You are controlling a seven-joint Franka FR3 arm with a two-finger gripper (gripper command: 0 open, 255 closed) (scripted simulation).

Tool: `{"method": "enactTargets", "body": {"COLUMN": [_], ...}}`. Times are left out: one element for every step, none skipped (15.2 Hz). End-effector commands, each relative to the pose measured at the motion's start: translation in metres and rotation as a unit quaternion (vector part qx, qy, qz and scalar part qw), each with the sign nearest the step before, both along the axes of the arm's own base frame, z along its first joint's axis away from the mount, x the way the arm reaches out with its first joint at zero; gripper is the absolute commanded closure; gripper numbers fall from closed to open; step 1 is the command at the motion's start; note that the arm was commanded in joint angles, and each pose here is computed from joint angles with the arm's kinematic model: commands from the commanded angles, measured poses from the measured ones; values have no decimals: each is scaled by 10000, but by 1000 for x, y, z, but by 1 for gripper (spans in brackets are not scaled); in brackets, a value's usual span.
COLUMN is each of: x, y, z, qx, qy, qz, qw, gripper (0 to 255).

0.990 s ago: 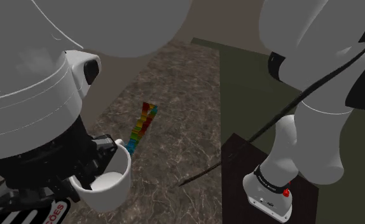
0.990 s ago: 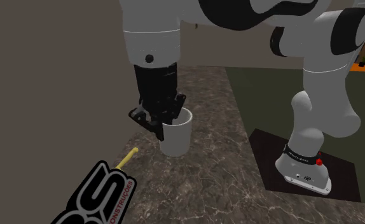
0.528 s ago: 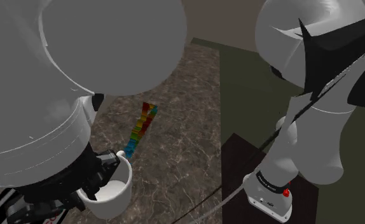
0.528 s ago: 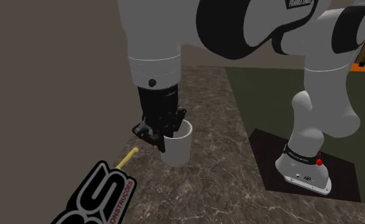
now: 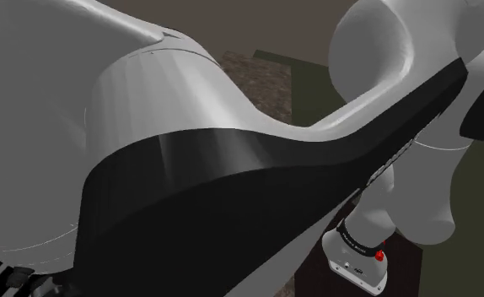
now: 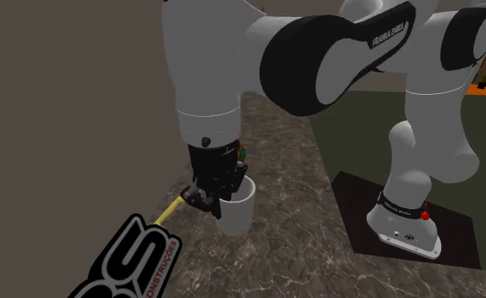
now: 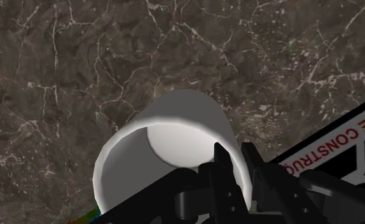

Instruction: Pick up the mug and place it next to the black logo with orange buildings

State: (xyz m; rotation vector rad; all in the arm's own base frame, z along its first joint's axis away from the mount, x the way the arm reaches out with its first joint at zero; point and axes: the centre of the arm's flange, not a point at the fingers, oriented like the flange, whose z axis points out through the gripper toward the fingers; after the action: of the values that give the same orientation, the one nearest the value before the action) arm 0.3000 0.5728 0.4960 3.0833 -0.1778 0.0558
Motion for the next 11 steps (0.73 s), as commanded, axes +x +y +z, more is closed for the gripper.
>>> {"method": "enactTargets", "body": {"x": [0, 0, 0, 0, 0, 0, 0, 0, 0, 0, 0], "y": [1, 1, 1, 1, 1, 1, 1, 1, 1, 1, 1], "z": [-10, -16, -21, -26, -31, -37, -42, -47, -53, -58, -63], "qx": [4, 4, 4, 4, 4, 4, 4, 4, 4, 4, 4], "qy": [-3, -3, -3, -3, -3, -3, -3, -3, -3, -3, -3], "qz": [0, 0, 0, 0, 0, 0, 0, 0, 0, 0, 0], "qw": [10000, 10000, 10000, 10000, 10000, 10000, 10000, 10000, 10000, 10000, 10000], "gripper": [255, 255, 255, 255, 255, 255, 255, 255, 255, 255, 255]}}
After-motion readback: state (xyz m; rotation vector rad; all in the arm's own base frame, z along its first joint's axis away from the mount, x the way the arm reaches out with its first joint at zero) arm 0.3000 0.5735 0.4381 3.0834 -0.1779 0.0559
